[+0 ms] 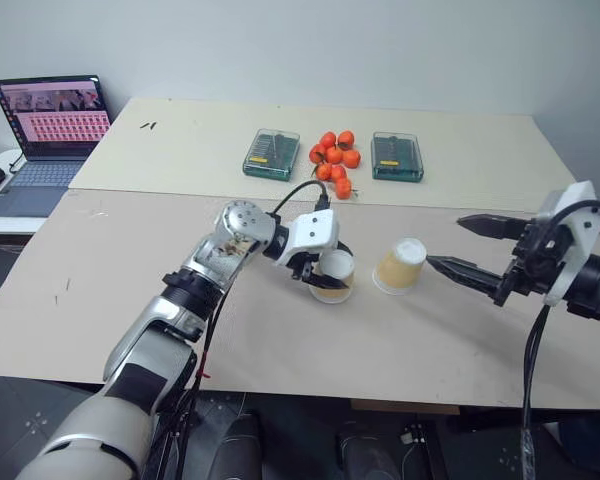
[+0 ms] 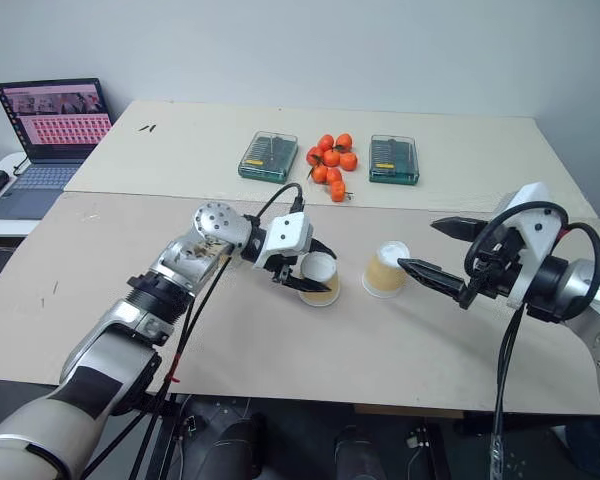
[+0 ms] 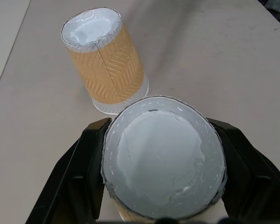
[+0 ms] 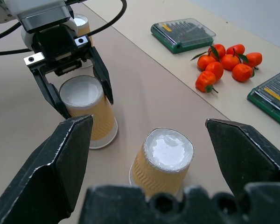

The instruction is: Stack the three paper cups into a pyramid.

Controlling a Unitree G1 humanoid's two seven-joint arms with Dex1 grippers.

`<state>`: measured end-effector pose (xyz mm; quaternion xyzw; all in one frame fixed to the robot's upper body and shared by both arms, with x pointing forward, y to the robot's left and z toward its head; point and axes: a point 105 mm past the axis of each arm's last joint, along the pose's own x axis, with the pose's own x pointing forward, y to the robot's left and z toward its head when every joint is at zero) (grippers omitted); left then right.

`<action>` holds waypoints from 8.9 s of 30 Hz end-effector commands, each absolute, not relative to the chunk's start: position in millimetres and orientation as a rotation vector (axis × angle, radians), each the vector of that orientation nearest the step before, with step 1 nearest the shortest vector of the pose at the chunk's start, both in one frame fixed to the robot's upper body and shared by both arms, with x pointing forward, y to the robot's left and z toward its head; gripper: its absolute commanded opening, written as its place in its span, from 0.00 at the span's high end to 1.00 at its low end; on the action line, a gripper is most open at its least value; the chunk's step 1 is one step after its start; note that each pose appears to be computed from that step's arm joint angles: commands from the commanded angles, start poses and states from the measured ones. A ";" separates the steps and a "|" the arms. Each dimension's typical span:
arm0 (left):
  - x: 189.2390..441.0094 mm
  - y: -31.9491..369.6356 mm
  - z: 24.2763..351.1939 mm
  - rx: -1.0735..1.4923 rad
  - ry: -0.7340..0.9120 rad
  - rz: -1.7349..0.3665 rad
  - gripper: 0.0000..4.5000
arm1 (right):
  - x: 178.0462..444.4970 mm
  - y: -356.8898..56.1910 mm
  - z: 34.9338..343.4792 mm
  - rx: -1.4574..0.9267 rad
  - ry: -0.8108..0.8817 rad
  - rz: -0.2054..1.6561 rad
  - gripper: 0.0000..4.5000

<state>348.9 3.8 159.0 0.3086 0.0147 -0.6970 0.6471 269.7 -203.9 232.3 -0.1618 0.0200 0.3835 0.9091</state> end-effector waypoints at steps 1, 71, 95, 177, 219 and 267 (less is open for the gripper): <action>350.2 -2.4 171.9 0.695 -0.025 -1.582 0.33 | 263.1 -204.4 249.5 -0.377 -0.011 0.775 0.00; 373.6 182.2 162.8 0.147 -0.147 -0.554 0.01 | 273.7 -204.3 279.6 -0.498 0.098 0.989 0.00; 364.3 151.0 173.0 0.211 -0.145 -0.772 0.48 | 262.8 -197.1 278.6 -0.422 0.064 1.050 0.00; 247.3 143.2 289.4 0.291 0.025 -1.265 0.01 | 313.9 -245.8 183.5 -0.346 0.110 0.921 0.00; 254.7 130.2 290.6 0.302 -0.029 -1.223 0.00 | 373.4 -193.9 184.4 -0.328 0.047 1.003 0.23; 256.0 125.1 239.8 0.292 -0.036 -1.209 0.00 | 313.3 -45.4 267.9 -0.538 0.086 1.440 0.23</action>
